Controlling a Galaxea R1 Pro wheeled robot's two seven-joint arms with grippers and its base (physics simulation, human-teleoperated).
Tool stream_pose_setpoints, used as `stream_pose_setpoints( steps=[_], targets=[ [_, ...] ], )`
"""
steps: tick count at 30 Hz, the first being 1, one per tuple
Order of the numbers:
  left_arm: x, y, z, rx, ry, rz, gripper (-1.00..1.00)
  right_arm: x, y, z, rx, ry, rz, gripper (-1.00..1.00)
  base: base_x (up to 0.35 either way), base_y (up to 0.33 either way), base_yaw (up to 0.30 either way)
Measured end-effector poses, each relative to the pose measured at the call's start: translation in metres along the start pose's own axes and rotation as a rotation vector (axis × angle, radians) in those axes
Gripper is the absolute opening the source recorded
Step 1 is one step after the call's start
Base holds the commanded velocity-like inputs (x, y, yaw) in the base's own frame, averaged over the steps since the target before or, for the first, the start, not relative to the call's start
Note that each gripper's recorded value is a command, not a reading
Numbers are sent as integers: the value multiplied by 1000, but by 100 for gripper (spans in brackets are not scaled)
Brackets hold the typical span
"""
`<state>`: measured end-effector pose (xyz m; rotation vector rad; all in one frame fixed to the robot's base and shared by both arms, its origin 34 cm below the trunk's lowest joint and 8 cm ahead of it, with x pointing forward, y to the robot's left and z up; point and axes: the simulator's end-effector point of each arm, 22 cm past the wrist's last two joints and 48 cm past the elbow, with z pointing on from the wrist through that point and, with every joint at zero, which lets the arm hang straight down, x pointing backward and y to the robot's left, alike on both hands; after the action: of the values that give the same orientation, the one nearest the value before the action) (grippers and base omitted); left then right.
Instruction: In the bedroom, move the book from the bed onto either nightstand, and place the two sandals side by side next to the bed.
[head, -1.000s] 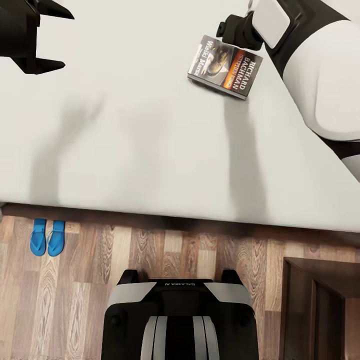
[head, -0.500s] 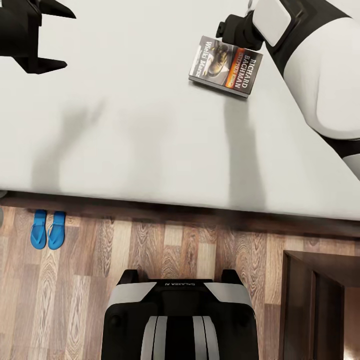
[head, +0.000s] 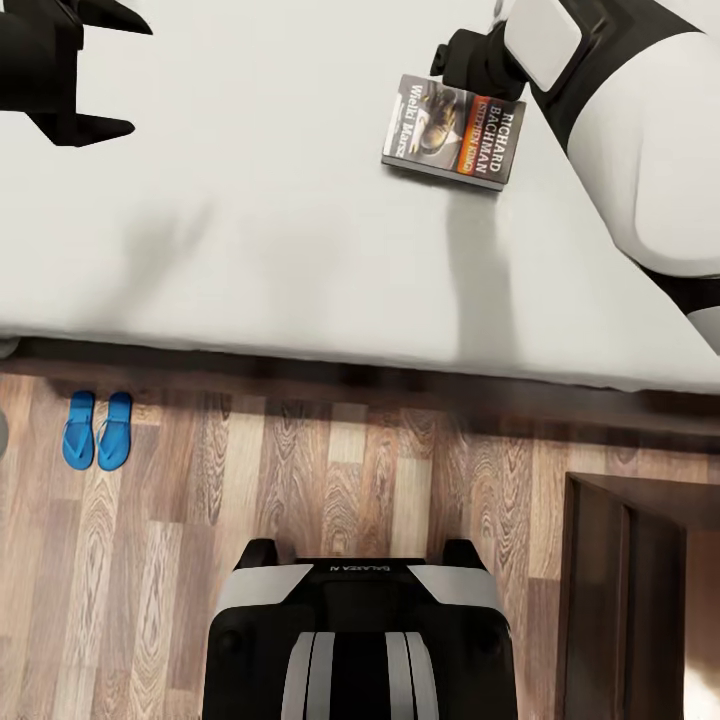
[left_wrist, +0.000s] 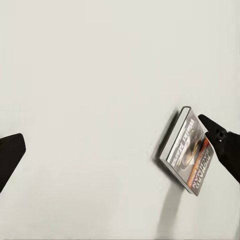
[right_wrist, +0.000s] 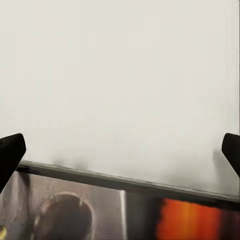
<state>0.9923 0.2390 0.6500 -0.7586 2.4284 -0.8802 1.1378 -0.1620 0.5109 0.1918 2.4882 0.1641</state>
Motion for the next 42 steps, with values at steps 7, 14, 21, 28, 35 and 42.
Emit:
stream_pose_setpoints(
  steps=[7,14,21,28,35,42],
  targets=[
    [0,0,0,0,-1,0,100,0,0,0,0,-1,-6,100,-118,0,0],
    [0,0,0,-1,0,0,100,0,1,0,-2,-3,-8,100,-24,0,-3],
    [0,-1,-1,-1,-1,0,100,3,9,0,-25,5,5,100,-3,0,-120],
    [-2,-2,-3,0,-4,2,100,7,11,0,-33,16,12,100,-142,0,-105],
    [-3,-3,-4,2,-7,1,100,8,14,-1,-37,22,10,100,-279,0,-94],
    [-4,-5,-6,4,-9,2,100,9,15,-2,-39,25,5,100,-84,0,-39]
  ],
)
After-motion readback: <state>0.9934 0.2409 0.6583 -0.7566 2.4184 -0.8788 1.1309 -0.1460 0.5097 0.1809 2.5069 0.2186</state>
